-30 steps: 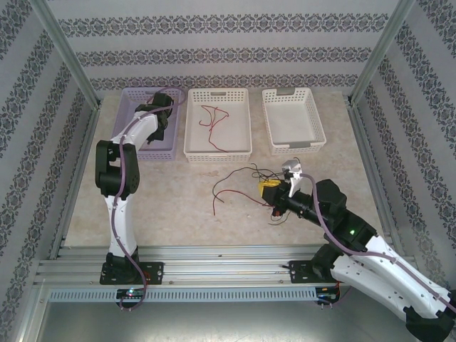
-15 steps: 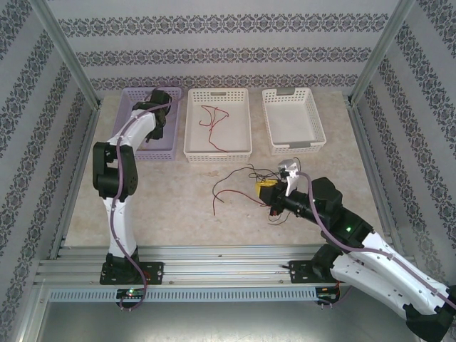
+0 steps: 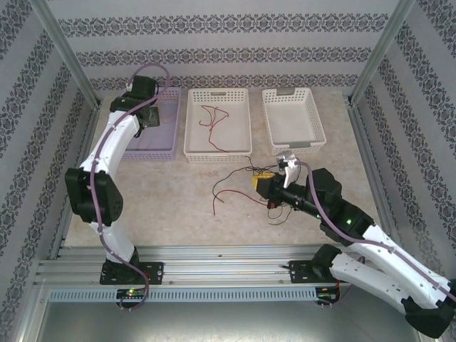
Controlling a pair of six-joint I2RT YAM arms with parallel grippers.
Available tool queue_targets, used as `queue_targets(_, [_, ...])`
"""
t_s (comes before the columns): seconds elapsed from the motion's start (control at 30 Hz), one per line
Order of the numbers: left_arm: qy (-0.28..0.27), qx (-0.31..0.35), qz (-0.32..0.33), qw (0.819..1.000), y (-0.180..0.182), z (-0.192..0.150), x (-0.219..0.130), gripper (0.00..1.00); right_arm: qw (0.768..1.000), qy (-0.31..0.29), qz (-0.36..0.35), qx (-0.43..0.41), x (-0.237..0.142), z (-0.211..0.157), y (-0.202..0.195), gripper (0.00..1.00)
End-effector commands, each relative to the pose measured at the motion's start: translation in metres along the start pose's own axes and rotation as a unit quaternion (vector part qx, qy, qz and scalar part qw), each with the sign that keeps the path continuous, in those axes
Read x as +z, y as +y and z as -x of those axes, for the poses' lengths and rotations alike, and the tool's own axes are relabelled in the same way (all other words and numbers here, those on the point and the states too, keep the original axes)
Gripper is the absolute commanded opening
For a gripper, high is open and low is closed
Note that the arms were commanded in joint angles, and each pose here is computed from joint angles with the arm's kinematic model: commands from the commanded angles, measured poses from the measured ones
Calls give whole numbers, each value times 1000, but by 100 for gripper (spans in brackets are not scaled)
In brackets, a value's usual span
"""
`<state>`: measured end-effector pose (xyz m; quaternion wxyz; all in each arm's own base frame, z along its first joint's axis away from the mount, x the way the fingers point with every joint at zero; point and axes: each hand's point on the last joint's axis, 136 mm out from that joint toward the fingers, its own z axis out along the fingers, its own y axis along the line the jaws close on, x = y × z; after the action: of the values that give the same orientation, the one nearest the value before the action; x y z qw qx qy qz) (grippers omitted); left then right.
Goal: Untangle the cables
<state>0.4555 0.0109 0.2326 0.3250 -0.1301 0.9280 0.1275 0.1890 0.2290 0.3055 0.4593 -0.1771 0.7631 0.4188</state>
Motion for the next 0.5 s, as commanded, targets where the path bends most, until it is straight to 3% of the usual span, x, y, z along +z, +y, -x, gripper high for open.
queue_targets(0.0, [4, -21, -89, 996, -31, -22, -38, 76, 1000, -15, 9, 6, -3, 27, 16, 0])
queue_targets(0.13, [-10, -42, -206, 978, -62, -53, -82, 78, 1000, 0, 0, 16, 9, 42, 18, 0])
queue_targets(0.27, [-21, -51, -340, 939, -96, -86, -128, 79, 999, 9, 11, 39, 20, 51, 22, 0])
queue_targets(0.43, [-76, -24, -518, 852, -140, -122, -200, 81, 997, 22, 32, 67, 28, 55, 29, 0])
queue_targets(0.47, [-85, -15, -533, 842, -145, -128, -208, 81, 997, 23, 36, 72, 29, 55, 30, 0])
